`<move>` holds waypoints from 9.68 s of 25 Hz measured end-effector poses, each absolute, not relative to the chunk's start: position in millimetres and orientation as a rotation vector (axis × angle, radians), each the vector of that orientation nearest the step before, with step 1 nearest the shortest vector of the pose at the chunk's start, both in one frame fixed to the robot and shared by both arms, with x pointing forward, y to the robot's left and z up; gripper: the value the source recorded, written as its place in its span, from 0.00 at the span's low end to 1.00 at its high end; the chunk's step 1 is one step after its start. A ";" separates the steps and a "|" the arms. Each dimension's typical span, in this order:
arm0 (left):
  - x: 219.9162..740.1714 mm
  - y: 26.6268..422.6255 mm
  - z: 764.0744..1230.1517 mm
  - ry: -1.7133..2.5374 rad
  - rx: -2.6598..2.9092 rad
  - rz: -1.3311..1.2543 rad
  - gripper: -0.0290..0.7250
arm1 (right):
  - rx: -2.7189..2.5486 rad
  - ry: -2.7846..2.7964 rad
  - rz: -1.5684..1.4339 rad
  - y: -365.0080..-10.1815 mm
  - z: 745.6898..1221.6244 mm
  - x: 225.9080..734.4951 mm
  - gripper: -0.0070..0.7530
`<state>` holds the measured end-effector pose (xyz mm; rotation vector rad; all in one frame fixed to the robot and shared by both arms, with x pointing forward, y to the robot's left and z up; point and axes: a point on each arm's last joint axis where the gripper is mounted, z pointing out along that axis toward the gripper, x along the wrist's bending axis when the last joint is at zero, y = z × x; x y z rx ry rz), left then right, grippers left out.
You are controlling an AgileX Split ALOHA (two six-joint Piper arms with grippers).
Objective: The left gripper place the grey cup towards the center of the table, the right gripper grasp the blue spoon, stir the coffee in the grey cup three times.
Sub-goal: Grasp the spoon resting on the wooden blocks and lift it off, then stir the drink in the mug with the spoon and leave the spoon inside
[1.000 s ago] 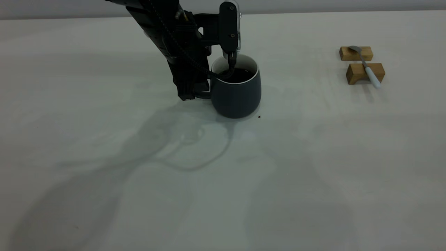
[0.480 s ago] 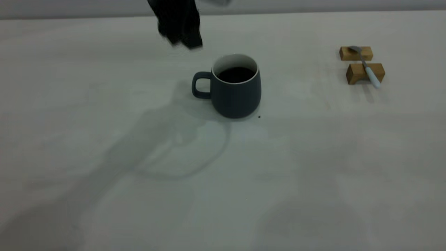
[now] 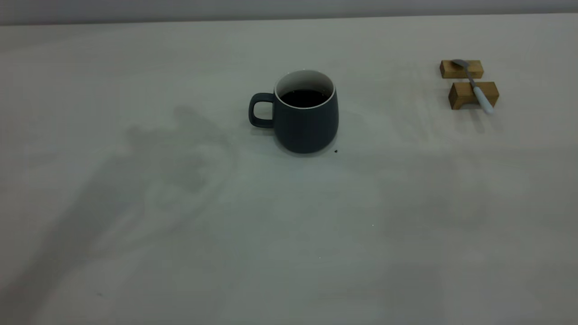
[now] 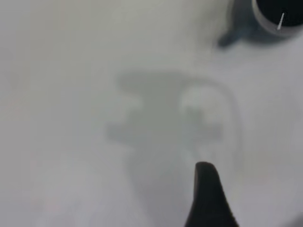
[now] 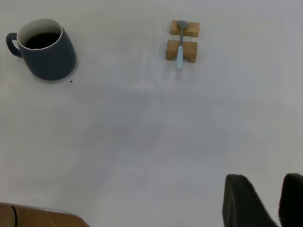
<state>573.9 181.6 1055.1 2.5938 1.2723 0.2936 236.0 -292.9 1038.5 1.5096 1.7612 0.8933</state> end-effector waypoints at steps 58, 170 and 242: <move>222.5 302.1 1032.8 1.667 1.706 0.809 0.79 | 1.510 1.761 0.893 -292.9 1038.5 236.0 0.33; 222.4 302.1 1032.7 1.667 1.707 0.809 0.79 | 2.109 2.365 0.151 -258.2 836.8 699.5 0.20; 222.4 302.1 1032.7 1.667 1.707 0.809 0.79 | 4.179 0.626 0.278 -117.9 819.3 709.4 0.20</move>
